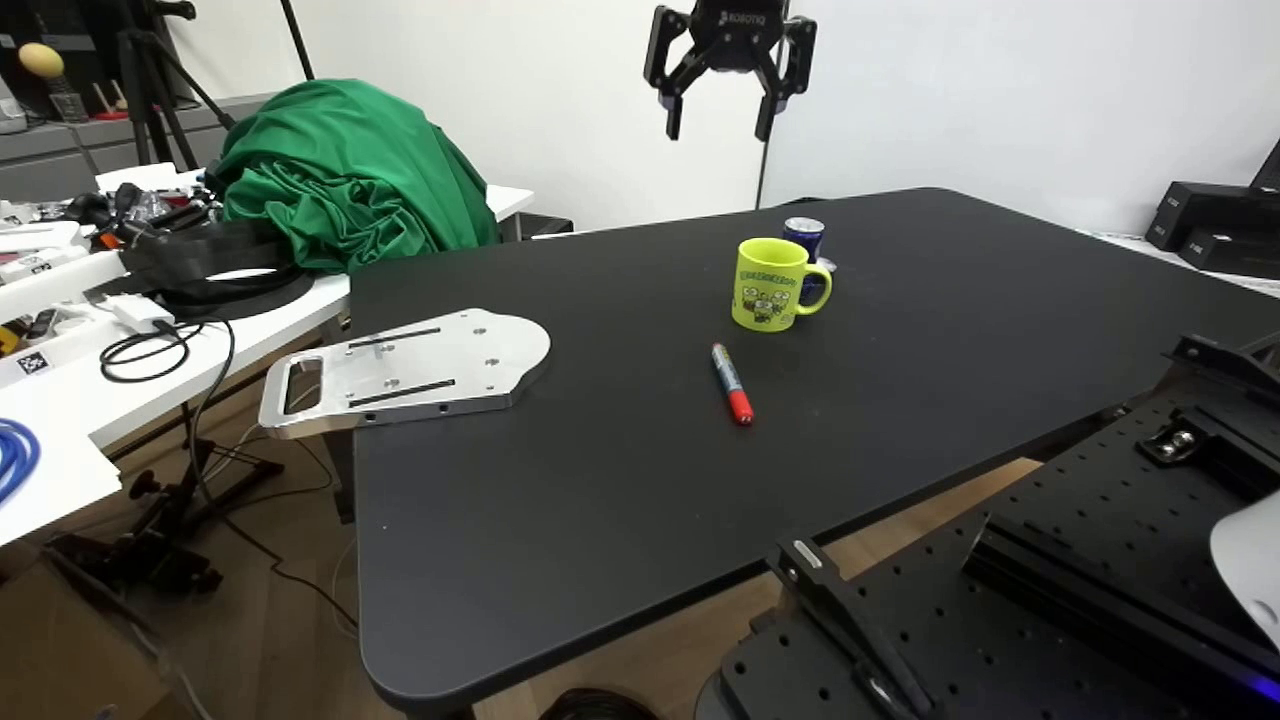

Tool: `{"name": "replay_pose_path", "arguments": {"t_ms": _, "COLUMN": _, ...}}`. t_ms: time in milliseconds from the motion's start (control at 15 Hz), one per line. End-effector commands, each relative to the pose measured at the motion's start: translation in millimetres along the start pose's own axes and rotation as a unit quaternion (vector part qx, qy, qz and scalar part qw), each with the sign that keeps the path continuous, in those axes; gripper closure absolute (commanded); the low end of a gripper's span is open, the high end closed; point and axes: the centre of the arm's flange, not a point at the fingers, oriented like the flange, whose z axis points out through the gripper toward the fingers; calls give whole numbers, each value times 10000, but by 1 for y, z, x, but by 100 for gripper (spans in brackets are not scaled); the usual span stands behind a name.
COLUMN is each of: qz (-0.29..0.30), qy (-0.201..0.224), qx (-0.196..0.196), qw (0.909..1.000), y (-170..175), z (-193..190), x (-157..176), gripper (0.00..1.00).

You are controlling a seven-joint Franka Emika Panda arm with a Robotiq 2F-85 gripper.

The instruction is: Pick up the marker, put it in the mug, remove it from the mug, put it on the table, and then put it back in the mug

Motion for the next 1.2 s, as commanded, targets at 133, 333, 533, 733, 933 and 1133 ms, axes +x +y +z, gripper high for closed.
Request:
{"name": "replay_pose_path", "arguments": {"t_ms": 133, "qz": 108, "qy": -241, "qx": -17, "qw": 9997, "y": -4, "z": 48, "x": 0, "gripper": 0}}
{"name": "replay_pose_path", "arguments": {"t_ms": 333, "qz": 50, "qy": -280, "qx": -26, "qw": 9996, "y": -4, "z": 69, "x": -1, "gripper": 0}}
{"name": "replay_pose_path", "arguments": {"t_ms": 533, "qz": 73, "qy": -382, "qx": -48, "qw": 9992, "y": -5, "z": 89, "x": -10, "gripper": 0}}
{"name": "replay_pose_path", "arguments": {"t_ms": 733, "qz": 74, "qy": -492, "qx": -87, "qw": 9987, "y": -7, "z": 109, "x": -20, "gripper": 0}}
{"name": "replay_pose_path", "arguments": {"t_ms": 933, "qz": 6, "qy": -553, "qx": -136, "qw": 9984, "y": -10, "z": 130, "x": -33, "gripper": 0}}
{"name": "replay_pose_path", "arguments": {"t_ms": 1133, "qz": -91, "qy": -567, "qx": -102, "qw": 9983, "y": -9, "z": 152, "x": -42, "gripper": 0}}
